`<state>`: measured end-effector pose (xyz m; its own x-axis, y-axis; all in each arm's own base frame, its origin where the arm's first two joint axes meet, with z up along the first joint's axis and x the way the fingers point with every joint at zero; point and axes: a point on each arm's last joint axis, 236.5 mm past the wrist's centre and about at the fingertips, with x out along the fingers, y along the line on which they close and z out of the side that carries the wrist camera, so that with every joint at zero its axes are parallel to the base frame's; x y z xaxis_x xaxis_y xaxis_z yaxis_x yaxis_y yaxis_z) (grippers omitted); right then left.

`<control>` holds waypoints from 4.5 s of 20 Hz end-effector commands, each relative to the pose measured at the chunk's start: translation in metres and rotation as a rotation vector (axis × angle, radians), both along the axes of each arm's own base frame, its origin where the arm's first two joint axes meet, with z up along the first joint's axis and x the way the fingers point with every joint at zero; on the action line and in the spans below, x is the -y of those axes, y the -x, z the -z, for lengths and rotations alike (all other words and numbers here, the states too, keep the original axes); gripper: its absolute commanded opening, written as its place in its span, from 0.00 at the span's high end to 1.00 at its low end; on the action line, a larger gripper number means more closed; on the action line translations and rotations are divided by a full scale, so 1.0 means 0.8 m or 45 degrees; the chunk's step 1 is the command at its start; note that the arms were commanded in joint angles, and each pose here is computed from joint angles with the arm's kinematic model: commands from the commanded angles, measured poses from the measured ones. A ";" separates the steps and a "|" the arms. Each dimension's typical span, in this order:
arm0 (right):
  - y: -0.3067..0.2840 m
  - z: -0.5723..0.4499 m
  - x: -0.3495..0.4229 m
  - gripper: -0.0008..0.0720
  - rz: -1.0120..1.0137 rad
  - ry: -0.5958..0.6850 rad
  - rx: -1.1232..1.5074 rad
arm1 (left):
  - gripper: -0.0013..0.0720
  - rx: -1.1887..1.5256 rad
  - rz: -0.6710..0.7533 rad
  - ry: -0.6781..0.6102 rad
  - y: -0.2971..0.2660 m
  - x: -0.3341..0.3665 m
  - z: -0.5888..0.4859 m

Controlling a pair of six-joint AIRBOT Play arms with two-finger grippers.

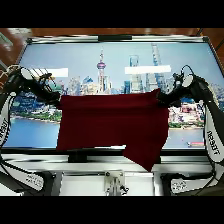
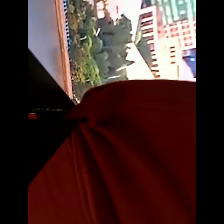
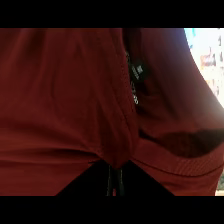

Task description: Fold the shirts.

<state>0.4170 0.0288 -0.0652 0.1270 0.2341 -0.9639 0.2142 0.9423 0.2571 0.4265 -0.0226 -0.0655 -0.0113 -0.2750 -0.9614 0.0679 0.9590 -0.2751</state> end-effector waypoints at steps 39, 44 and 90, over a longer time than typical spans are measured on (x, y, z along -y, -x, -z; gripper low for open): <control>0.186 -0.067 0.099 0.24 0.043 0.066 -0.165 | 0.47 -0.352 -0.480 0.304 0.292 0.012 0.069; 0.201 -0.057 0.093 0.24 0.062 0.042 -0.229 | 0.93 -0.373 -0.482 0.312 0.295 0.014 0.067; -0.079 -0.095 -0.014 0.92 0.038 -0.343 0.304 | 0.93 0.311 -0.344 0.480 -0.022 0.017 -0.069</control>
<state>0.4476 0.0376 0.0161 0.3298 0.4805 -0.8127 0.1642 0.8185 0.5506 0.4252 -0.0349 -0.0012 0.3247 -0.5611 -0.7614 -0.0438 0.7953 -0.6047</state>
